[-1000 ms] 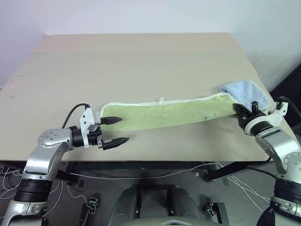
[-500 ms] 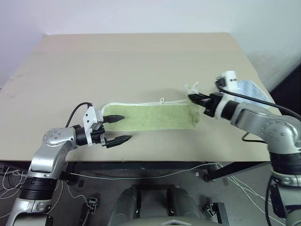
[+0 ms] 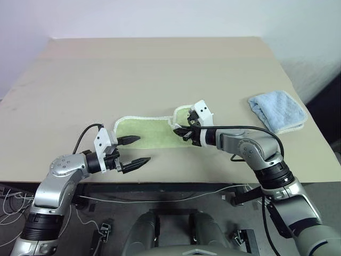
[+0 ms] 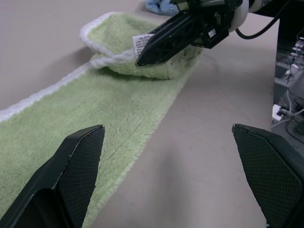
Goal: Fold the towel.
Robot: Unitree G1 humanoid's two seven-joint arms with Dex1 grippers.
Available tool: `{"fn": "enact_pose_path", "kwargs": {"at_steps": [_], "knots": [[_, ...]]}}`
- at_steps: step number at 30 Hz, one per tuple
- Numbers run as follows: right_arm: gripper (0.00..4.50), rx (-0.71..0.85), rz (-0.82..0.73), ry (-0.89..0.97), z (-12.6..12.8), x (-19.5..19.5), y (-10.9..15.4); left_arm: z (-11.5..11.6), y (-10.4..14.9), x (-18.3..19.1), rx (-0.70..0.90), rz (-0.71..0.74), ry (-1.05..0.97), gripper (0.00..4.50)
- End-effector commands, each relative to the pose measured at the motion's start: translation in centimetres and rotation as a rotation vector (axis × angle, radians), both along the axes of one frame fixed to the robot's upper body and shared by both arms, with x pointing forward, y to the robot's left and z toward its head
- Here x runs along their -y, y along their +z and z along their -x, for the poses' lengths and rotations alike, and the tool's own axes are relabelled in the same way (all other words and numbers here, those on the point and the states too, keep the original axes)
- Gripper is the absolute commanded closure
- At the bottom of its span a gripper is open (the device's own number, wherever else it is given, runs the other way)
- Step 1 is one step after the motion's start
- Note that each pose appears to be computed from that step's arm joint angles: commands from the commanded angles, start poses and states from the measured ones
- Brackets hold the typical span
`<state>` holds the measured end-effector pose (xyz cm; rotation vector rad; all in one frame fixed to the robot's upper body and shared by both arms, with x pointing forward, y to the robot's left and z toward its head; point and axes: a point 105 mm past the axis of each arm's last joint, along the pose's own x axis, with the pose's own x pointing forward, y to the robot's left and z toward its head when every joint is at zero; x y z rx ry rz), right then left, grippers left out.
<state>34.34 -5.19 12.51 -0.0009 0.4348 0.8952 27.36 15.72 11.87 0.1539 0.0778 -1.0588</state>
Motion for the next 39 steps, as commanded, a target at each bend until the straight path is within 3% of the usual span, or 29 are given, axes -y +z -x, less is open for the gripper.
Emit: {"fn": "enact_pose_path", "kwargs": {"at_steps": [1, 4, 9, 13, 18, 21, 26, 27, 34, 39], "knots": [[4.49, 0.040, -0.022, 0.020, 0.2, -0.2, 0.9, 0.2, 1.4, 0.0, 0.051, 0.012, 0.002, 0.00], [4.49, 0.030, -0.031, 0.036, 0.5, -0.5, 0.7, 0.2, 1.3, 0.2, 0.048, 0.017, 0.002, 0.00], [3.35, 0.016, -0.073, 0.064, 1.4, -0.9, 0.9, 0.3, 1.2, 0.2, 0.038, 0.026, 0.008, 0.00], [2.06, 0.241, -0.091, 0.045, 0.9, 0.6, 5.1, 0.6, 1.8, -0.6, 0.011, 0.119, 0.091, 0.00], [2.06, 0.317, -0.156, 0.015, 0.6, 2.2, 7.4, 1.5, 2.1, -1.6, -0.058, 0.285, 0.240, 0.00], [2.63, 0.312, -0.137, -0.010, -0.4, 2.7, 6.0, 1.9, 1.0, -1.9, -0.152, 0.349, 0.338, 0.00], [4.35, 0.308, -0.104, -0.019, -1.8, 2.6, 2.9, 2.5, -0.8, -2.1, -0.277, 0.459, 0.478, 0.00], [4.47, 0.309, -0.095, -0.018, -2.0, 2.6, 2.3, 2.5, -0.9, -2.1, -0.289, 0.479, 0.500, 0.00], [4.47, 0.286, 0.047, 0.044, -1.7, 2.2, -3.5, 2.9, -2.3, -3.0, -0.405, 0.637, 0.700, 0.00], [4.47, 0.275, 0.063, 0.085, -0.9, 1.8, -4.7, 2.7, -2.7, -3.3, -0.443, 0.676, 0.776, 0.00]]}}
